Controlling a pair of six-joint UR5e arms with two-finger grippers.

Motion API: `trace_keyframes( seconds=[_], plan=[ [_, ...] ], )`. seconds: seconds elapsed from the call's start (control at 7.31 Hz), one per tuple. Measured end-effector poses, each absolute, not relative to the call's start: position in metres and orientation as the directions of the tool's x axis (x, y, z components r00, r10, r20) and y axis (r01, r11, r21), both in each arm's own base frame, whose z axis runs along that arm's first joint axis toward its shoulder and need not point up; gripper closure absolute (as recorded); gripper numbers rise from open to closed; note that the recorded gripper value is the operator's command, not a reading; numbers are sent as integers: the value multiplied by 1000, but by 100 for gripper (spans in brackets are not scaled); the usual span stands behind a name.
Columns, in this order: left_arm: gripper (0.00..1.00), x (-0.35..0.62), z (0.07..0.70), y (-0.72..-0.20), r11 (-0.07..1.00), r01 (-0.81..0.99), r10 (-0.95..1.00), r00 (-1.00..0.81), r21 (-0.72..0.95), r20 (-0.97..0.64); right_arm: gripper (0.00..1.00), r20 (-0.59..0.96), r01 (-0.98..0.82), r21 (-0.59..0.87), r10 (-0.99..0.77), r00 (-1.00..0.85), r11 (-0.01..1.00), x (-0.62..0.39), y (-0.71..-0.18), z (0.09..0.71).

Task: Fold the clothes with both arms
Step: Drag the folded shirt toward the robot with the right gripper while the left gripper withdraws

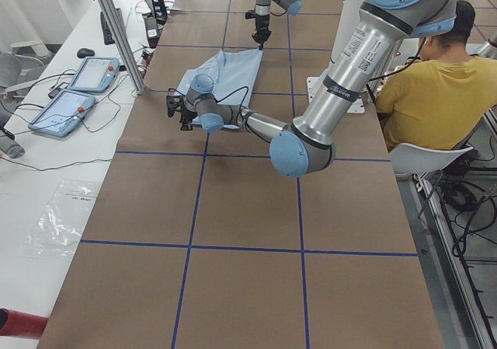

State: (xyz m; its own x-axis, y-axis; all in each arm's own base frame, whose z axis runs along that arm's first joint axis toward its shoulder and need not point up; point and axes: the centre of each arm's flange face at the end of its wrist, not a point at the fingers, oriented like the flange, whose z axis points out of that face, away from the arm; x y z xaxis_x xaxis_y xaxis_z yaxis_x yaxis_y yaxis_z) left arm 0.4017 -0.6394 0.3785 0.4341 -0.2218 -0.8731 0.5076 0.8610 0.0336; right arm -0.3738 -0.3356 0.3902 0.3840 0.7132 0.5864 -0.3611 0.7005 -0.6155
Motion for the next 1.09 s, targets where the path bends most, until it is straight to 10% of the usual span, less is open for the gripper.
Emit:
trace_keyframes(
  seconds=[0.27, 0.41, 1.09],
  plan=[
    [58, 395, 364, -627, 864, 501, -203, 414, 37, -887, 100, 548, -208, -668, 662, 511, 714, -363, -254, 390],
    [58, 391, 355, -615, 873, 487, -195, 405, 30, -893, 7, 521, -124, -714, 640, 564, 690, -365, -223, 379],
    [45, 410, 307, -523, 910, 369, -295, 254, -190, -921, 0, 437, 17, -814, 592, 677, 581, -376, -171, 363]
  ],
)
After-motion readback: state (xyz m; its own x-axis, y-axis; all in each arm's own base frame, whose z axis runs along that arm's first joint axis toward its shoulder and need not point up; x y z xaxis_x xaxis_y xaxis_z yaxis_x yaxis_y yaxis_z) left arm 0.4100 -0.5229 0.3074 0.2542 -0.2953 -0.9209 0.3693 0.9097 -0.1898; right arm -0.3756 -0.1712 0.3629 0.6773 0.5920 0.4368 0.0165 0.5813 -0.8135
